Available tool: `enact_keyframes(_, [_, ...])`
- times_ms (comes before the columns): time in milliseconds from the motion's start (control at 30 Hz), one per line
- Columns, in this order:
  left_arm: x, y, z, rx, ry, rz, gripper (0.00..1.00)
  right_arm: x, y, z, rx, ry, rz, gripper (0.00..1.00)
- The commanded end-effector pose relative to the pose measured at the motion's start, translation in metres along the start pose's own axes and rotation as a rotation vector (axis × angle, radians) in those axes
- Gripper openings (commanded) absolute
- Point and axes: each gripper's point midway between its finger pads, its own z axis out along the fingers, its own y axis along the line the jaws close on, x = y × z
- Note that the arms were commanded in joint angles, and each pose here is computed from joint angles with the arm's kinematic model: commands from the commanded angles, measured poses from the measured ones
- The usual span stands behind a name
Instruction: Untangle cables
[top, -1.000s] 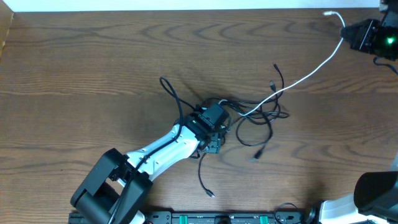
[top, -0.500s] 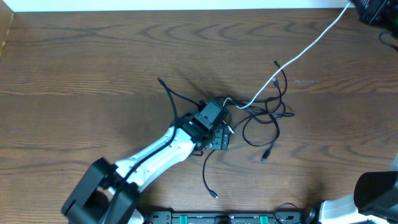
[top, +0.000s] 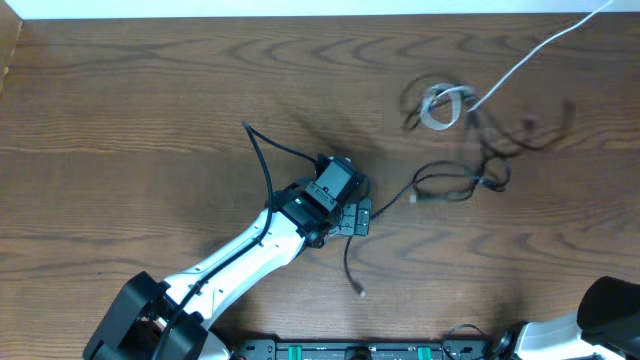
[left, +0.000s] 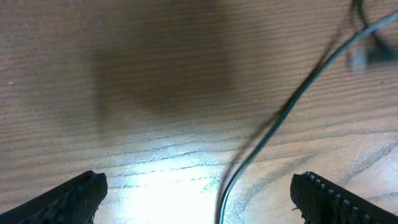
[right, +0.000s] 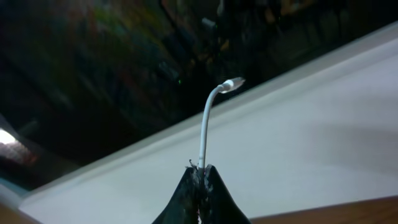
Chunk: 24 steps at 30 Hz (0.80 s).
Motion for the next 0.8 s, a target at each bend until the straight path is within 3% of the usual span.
enact_keyframes(0, [-0.006, -0.001, -0.002, -0.001, -0.029, 0.004, 0.99, -0.003, 0.012, -0.004, -0.039, 0.012, 0.011, 0.02])
enact_keyframes(433, [-0.01, -0.003, -0.002, 0.008, -0.044, 0.004, 0.99, 0.078, -0.001, 0.0, 0.04, 0.287, -0.013, 0.01])
enact_keyframes(767, [-0.01, -0.003, -0.002, 0.008, -0.044, 0.003, 0.98, 0.162, 0.082, 0.02, -0.165, 0.513, -0.095, 0.01])
